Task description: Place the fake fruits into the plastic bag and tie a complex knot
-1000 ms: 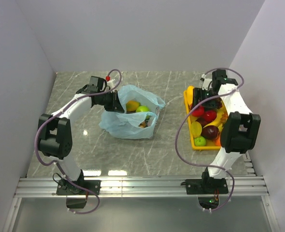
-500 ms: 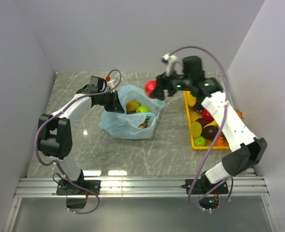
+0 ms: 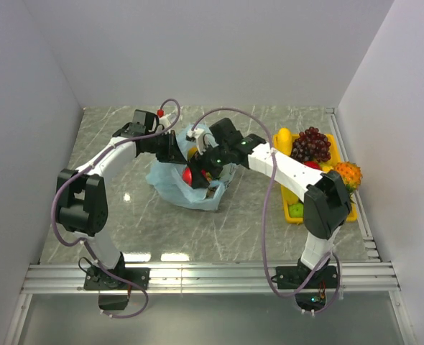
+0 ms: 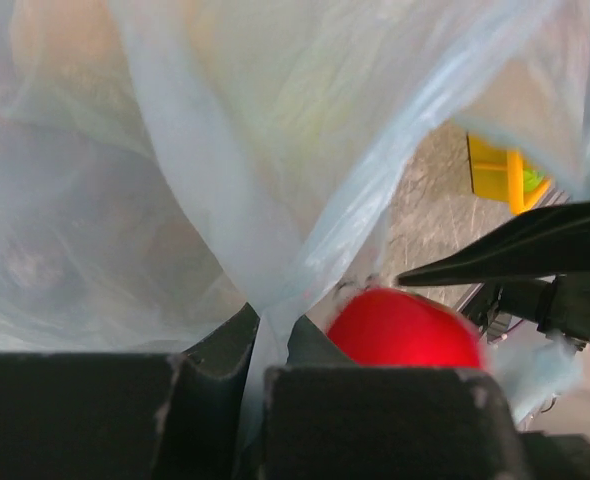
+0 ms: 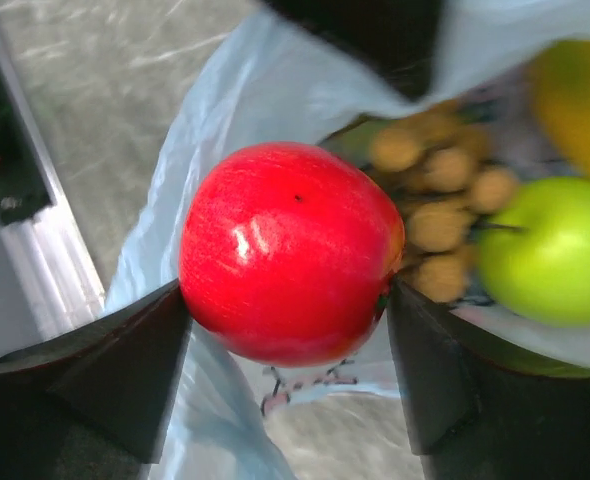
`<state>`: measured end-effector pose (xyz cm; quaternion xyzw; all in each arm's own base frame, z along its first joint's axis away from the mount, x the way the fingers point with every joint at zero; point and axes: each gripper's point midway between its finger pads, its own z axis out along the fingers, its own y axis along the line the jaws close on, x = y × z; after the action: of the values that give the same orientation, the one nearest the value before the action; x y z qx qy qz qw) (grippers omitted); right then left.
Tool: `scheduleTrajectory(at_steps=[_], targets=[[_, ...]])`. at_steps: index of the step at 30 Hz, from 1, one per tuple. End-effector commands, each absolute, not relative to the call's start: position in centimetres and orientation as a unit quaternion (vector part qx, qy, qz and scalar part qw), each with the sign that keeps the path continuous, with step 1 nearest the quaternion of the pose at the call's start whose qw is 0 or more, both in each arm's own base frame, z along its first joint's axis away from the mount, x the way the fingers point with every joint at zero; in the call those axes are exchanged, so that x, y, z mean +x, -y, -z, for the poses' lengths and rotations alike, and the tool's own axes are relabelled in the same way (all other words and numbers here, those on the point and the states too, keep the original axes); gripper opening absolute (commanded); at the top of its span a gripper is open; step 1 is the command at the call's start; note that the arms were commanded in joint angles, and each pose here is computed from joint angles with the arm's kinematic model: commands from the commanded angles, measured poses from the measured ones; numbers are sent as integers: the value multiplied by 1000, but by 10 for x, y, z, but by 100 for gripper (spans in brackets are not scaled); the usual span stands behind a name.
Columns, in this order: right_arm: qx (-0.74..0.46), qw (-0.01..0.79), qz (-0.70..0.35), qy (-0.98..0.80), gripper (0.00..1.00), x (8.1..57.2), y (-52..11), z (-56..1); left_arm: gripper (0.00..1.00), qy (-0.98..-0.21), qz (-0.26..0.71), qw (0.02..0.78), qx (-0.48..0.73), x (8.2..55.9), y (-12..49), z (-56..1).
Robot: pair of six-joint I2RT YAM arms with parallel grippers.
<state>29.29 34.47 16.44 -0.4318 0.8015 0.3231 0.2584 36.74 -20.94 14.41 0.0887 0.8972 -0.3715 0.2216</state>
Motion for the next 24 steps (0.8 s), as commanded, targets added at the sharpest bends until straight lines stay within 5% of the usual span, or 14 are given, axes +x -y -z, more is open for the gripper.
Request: scheduleTrajectory(at_steps=[1, 14, 24], targets=[[-444, 249, -359, -782, 99, 286, -353, -183, 3, -885, 386, 243, 100, 377, 215, -163], [-380, 325, -349, -792, 100, 302, -249, -297, 3, -887, 386, 234, 99, 361, 212, -156], [-238, 281, -197, -909, 91, 286, -89, -241, 3, -888, 382, 234, 102, 361, 211, -155]])
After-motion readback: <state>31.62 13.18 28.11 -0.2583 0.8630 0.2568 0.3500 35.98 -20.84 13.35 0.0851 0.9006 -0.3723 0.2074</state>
